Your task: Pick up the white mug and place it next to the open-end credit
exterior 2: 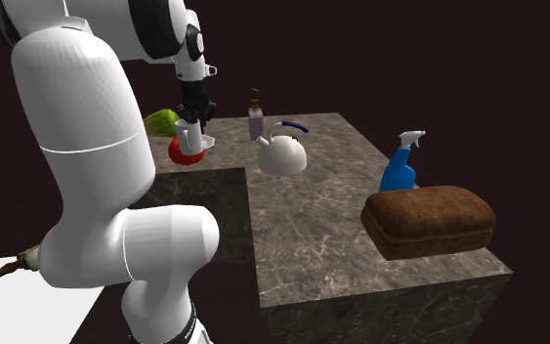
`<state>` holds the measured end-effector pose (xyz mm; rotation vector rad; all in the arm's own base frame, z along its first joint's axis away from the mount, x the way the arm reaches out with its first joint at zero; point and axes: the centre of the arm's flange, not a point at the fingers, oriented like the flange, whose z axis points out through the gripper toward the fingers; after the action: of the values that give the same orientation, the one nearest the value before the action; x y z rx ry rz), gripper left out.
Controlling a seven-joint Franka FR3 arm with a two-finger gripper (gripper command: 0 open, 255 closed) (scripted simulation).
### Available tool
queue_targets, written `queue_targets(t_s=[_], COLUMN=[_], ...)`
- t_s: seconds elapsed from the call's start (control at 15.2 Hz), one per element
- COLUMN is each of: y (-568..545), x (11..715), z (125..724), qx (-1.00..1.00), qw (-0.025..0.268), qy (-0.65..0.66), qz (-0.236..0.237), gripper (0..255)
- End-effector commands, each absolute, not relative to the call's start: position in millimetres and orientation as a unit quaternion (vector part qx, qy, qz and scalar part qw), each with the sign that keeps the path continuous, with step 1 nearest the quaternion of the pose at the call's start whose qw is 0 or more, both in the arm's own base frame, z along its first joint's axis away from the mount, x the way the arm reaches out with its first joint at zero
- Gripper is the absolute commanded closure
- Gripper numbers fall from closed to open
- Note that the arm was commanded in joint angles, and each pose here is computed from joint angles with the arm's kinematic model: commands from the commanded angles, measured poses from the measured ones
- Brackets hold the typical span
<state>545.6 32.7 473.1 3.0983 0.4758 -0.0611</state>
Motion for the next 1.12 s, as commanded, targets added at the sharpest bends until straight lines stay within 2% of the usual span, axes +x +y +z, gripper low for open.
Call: queue_targets(t_s=[0.0, 1.06], y=[58, 264], x=[551, 592], z=[472, 443], qx=[0.988, 0.988], qw=[0.003, 0.003], qy=[0.151, 0.151], qz=[-0.019, -0.019], gripper=[255, 255])
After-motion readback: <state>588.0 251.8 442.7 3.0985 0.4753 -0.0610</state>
